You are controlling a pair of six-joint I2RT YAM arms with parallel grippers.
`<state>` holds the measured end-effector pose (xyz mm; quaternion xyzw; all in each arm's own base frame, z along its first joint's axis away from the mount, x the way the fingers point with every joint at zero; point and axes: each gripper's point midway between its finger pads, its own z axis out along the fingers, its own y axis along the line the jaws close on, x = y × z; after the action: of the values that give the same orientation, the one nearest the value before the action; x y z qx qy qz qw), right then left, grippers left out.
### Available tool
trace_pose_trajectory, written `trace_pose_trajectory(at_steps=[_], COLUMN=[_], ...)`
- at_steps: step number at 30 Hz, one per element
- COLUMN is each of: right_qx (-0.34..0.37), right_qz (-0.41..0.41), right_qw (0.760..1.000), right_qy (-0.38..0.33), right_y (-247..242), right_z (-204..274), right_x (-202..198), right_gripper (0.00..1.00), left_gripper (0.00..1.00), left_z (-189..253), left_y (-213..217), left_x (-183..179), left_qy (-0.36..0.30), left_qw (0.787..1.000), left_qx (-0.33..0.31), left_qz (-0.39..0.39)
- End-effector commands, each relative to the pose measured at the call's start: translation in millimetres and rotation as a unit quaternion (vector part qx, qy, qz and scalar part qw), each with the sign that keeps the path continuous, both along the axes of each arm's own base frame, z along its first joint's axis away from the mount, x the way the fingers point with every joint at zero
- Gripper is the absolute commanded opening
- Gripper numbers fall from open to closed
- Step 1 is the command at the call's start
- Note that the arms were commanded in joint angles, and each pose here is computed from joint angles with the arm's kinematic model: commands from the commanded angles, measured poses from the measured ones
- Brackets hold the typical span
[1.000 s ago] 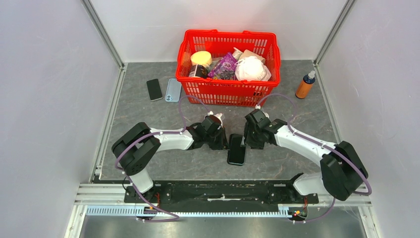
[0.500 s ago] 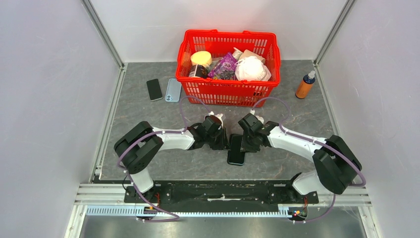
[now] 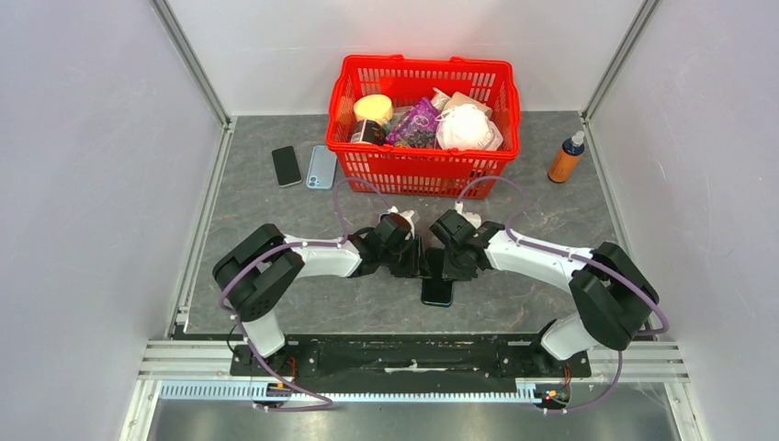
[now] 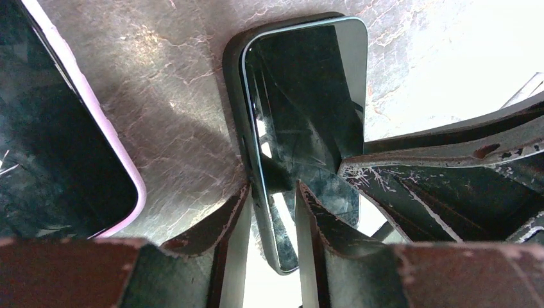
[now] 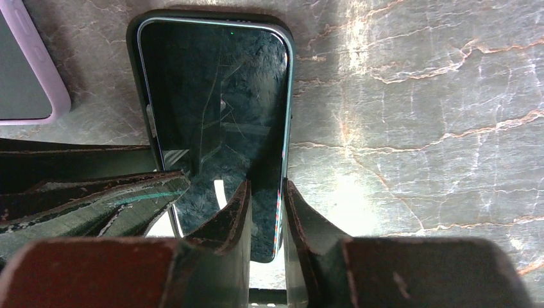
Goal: Put the phone into the phone case
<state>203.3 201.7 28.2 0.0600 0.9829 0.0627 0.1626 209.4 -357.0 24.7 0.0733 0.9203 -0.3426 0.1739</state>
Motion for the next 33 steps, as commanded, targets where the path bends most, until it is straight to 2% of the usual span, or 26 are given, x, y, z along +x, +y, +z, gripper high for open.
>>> trace_pose_trajectory(at_steps=[1, 9, 13, 16, 24, 29, 33], right_qx=[0.037, 0.052, 0.008, 0.006, 0.051, 0.052, 0.059], right_qz=[0.002, 0.016, -0.001, -0.006, -0.018, -0.028, -0.025], right_qw=[0.999, 0.998, 0.999, 0.998, 0.998, 0.998, 0.998], right_qy=[-0.034, -0.03, -0.04, -0.056, -0.027, -0.018, -0.016], right_y=[27.9, 34.7, 10.2, 1.7, 1.3, -2.1, 3.7], right_z=[-4.6, -7.5, 2.0, 16.8, 14.3, 6.1, 2.8], right_x=[14.7, 12.7, 9.4, 8.0, -17.7, -29.7, -33.6], right_gripper=[0.23, 0.32, 0.4, 0.49, 0.46, 0.45, 0.4], left_gripper=[0.38, 0.42, 0.39, 0.37, 0.36, 0.36, 0.36], left_z=[8.0, 5.9, -1.6, -6.1, -7.6, -8.7, -8.6], left_y=[-14.4, -16.0, -9.3, -5.2, -4.0, -4.8, -4.9], left_x=[3.6, 2.0, 1.2, -0.1, -0.9, -1.0, -0.8], left_qy=[-0.014, -0.013, -0.009, -0.006, -0.003, -0.002, -0.002], left_qw=[1.0, 1.0, 1.0, 1.0, 1.0, 1.0, 1.0], left_qx=[-0.023, -0.022, -0.003, 0.005, 0.006, 0.006, 0.006], left_qz=[-0.009, -0.01, -0.003, 0.001, 0.003, 0.002, 0.002])
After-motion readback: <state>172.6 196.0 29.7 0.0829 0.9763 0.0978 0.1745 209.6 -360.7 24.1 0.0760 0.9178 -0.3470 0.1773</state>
